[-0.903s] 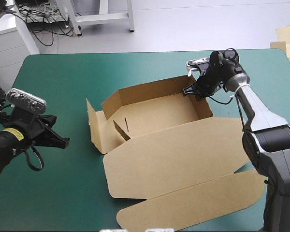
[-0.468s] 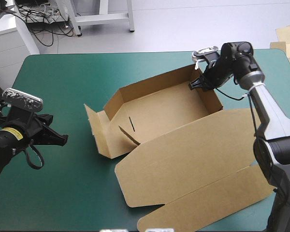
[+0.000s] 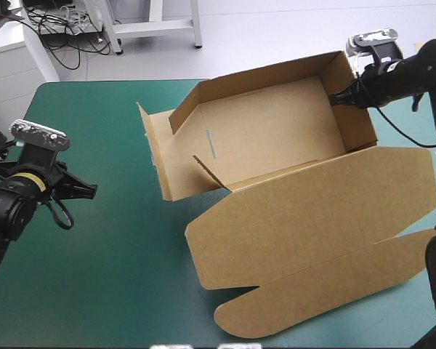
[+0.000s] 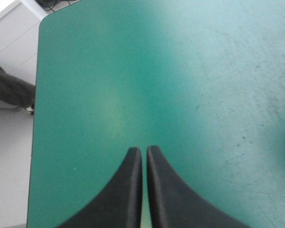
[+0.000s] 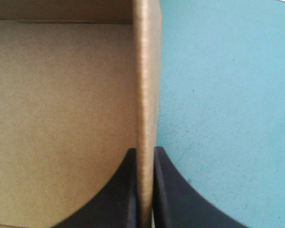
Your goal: Fold the box
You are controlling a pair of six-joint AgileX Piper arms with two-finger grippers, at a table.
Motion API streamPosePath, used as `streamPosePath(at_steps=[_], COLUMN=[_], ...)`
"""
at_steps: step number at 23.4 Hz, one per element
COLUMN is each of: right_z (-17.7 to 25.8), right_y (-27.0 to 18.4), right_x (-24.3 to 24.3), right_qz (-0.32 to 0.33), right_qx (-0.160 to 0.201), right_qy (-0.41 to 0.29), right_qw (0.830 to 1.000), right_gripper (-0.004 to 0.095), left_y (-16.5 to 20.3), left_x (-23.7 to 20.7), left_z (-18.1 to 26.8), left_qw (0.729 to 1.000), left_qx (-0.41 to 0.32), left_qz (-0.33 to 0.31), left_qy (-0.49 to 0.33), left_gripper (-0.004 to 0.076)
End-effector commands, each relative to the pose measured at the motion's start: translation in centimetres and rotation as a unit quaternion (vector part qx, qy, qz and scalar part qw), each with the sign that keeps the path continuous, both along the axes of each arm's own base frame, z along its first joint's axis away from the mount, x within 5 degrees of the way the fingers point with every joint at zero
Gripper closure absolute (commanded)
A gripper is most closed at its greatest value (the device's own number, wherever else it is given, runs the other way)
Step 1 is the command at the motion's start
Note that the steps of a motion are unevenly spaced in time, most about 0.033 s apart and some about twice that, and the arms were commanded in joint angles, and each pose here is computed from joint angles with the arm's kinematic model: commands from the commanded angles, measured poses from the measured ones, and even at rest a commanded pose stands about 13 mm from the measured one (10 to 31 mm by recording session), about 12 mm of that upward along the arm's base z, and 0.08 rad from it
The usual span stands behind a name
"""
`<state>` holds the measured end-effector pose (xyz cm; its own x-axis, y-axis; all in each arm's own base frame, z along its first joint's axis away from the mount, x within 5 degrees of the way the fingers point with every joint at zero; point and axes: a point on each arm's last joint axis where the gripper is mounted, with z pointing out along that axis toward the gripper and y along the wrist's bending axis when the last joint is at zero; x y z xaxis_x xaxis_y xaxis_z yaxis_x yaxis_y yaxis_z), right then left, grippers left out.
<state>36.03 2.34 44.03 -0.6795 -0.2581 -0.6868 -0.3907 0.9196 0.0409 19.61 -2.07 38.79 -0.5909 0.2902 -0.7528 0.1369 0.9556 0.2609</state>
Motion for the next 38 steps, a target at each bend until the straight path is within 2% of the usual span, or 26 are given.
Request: streamPosePath(at_steps=[1,2,3,5,8,9,12,13,17,18,21,23,25,28,33,38], right_z=[3.2,3.4,3.5,3.4,2.9,2.5,1.8,1.7,2.1,2.5,2.8,2.9,2.9,3.2,3.2,3.4], right_y=[-0.5,-0.6,-0.6,-0.5,-0.4,-0.4,-0.4,-0.4,0.2,0.5,0.6,0.6,0.7,1.1,1.1,1.1], right_x=[-2.5,-2.7,-2.9,-2.9,-2.8,-2.7,-2.5,-2.6,-2.8,-3.1,-3.4,-3.4,-3.5,-3.5,-3.5,-3.3], right_qz=[-0.001,-0.002,-0.002,0.000,0.002,0.002,0.003,0.003,0.019,0.033,0.043,0.042,0.043,0.052,0.053,0.047], right_qx=[0.017,0.018,0.018,0.022,0.028,0.029,0.028,0.029,0.058,0.070,0.074,0.075,0.081,0.104,0.106,0.109], right_qy=[-0.042,-0.045,-0.047,-0.046,-0.036,-0.028,-0.016,-0.014,-0.021,-0.028,-0.036,-0.036,-0.035,-0.037,-0.041,-0.052], right_qw=[0.999,0.999,0.999,0.999,0.999,0.999,0.999,0.999,0.998,0.997,0.996,0.996,0.995,0.993,0.992,0.992], right_gripper=[0.0928,0.0928,0.0929,0.0928,0.0928,0.0928,0.0928,0.0928,0.0928,0.0928,0.0928,0.0928,0.0928,0.0928,0.0926,0.0926], left_y=[0.7,1.1,2.0,3.3,5.6,6.6,7.4,7.6,7.5,7.5,7.4,6.9,5.7,2.8,-0.6,-1.5], left_x=[1.9,2.4,3.5,4.4,4.9,4.9,5.1,5.3,6.4,6.9,8.4,9.0,9.7,10.4,10.2,10.2], left_z=[0.4,0.1,-0.7,-1.8,-2.5,-2.5,-2.7,-2.9,-4.1,-4.4,-5.4,-6.1,-6.9,-7.1,-6.3,-5.6], left_qw=[0.999,0.998,0.997,0.994,0.983,0.972,0.956,0.943,0.927,0.916,0.878,0.871,0.873,0.857,0.822,0.808], left_qx=[0.008,0.006,-0.023,-0.082,-0.175,-0.231,-0.290,-0.327,-0.354,-0.378,-0.452,-0.462,-0.444,-0.447,-0.467,-0.489], left_qz=[0.039,0.049,0.073,0.075,0.046,0.027,-0.031,-0.059,-0.116,-0.131,-0.148,-0.155,-0.191,-0.242,-0.315,-0.323], left_qy=[-0.034,-0.029,-0.017,0.009,0.029,0.024,0.024,0.026,0.038,0.038,0.046,0.059,0.066,0.080,0.078,0.065], left_gripper=[0.0708,0.0708,0.0708,0.0708,0.0708,0.0708,0.0708,0.0708,0.0708,0.0708,0.0708,0.0708,0.0702,0.0589,0.0362,0.0228])
